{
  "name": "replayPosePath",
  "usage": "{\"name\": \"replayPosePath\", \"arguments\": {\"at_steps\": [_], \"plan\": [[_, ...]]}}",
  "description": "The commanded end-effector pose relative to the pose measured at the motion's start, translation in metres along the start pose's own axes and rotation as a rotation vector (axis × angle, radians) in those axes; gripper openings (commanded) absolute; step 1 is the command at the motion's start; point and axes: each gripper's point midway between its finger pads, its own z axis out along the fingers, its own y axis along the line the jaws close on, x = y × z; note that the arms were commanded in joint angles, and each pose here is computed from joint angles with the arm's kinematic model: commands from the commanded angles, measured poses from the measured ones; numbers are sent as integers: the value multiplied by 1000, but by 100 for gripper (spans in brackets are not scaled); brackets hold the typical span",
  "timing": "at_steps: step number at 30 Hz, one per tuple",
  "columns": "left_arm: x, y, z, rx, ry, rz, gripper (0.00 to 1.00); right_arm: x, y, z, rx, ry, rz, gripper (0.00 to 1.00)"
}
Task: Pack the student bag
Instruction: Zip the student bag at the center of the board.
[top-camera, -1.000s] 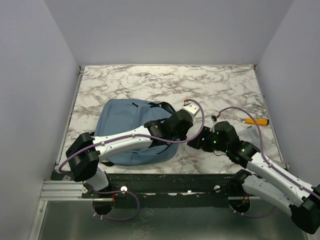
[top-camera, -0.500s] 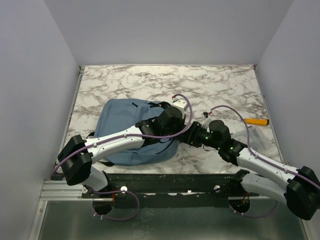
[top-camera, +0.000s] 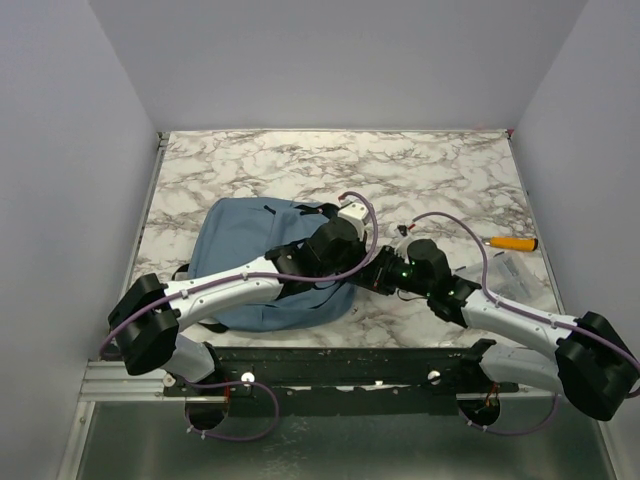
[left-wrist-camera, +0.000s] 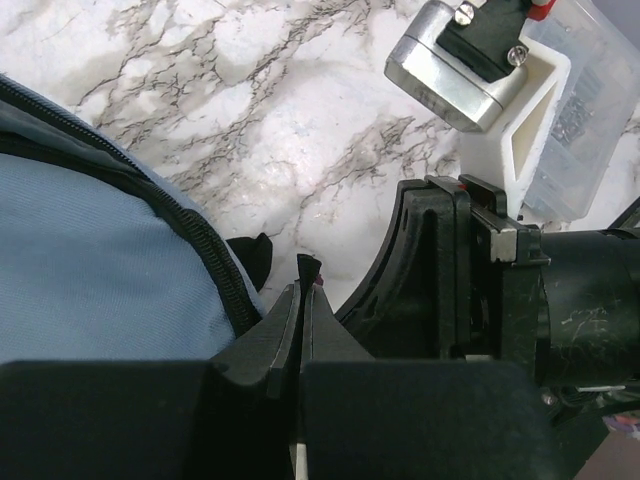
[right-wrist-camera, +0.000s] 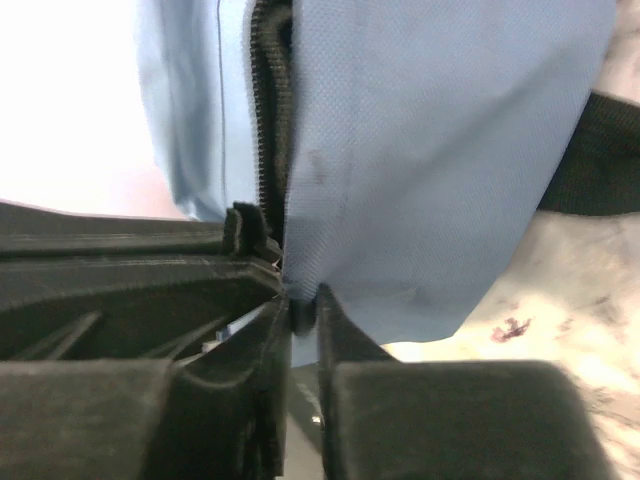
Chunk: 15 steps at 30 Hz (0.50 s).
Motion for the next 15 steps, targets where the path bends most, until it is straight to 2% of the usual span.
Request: {"name": "replayPosePath", "arguments": {"at_steps": [1,4,10,15], "plan": [[-28,-20,-11,79,-102,-26,0,-2,7,2,-25,-15,-15,1],[-34,-5,-9,18,-127,-45,0,4,0,0,-15,-2,-16,1],[-60,49,-6,-89,-173,-251,0,33,-21,4,-5,84,51,0],[-85,62,-7,-141,-241,-240,0,44,-21,0,6,79,69,0]]}}
